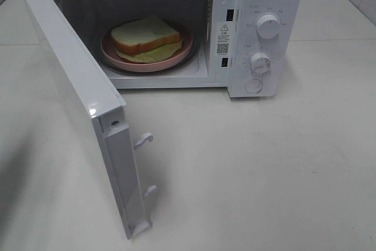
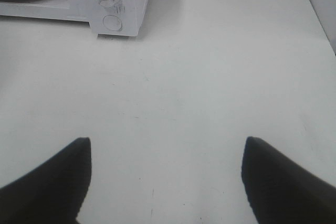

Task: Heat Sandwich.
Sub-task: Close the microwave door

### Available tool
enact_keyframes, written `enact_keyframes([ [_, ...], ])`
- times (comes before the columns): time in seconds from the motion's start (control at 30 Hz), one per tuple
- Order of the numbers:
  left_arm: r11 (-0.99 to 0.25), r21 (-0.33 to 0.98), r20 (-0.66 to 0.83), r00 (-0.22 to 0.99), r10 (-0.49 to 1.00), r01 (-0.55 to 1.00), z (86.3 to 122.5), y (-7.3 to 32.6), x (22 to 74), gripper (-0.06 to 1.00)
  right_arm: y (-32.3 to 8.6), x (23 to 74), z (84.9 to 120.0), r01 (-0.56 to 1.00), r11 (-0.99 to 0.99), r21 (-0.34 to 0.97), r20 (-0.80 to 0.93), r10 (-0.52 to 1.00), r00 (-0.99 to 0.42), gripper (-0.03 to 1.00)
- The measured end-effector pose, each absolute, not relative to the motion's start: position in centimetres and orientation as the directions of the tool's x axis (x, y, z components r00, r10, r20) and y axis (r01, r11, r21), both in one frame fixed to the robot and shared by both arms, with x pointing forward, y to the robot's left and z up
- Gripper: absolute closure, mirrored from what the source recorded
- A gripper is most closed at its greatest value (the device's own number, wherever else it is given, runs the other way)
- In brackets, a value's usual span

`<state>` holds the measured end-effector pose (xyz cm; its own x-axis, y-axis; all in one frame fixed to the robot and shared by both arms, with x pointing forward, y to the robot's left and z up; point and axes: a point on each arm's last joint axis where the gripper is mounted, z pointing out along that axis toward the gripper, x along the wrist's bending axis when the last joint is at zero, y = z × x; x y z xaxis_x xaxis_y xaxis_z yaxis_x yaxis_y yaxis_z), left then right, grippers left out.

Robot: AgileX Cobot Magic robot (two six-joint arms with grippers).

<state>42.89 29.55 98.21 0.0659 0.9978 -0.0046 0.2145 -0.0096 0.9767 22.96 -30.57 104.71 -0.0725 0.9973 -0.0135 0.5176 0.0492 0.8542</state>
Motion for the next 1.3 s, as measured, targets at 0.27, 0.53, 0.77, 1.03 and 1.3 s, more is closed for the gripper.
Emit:
enact_keyframes([
  [0.27,-0.013,0.976,-0.032,0.203,0.979,0.216,97.0,27.5,44.0,0.94,-30.6,23.0,104.7,0.518,0.049,0.854,-0.014,0.997,-0.073,0.2],
  [0.53,-0.075,0.966,-0.016,0.345,0.938,0.247,96.0,24.1,46.4,0.94,-30.6,23.0,104.7,0.518,0.049,0.854,-0.014,0.997,-0.073,0.2],
  [0.77,-0.094,0.959,-0.031,0.425,0.904,0.268,95.1,21.4,47.6,0.94,-30.6,23.0,104.7,0.518,0.049,0.854,-0.014,0.997,-0.073,0.2],
  [1.03,-0.107,0.964,-0.036,0.514,0.857,0.245,95.2,17.8,48.9,0.94,-30.6,23.0,104.7,0.518,0.049,0.854,-0.014,0.997,-0.073,0.2],
  [1.3,-0.079,0.971,-0.062,0.554,0.83,0.226,95.5,14.3,50.6,0.94,-30.6,23.0,104.7,0.518,0.049,0.854,-0.014,0.997,-0.073,0.2],
])
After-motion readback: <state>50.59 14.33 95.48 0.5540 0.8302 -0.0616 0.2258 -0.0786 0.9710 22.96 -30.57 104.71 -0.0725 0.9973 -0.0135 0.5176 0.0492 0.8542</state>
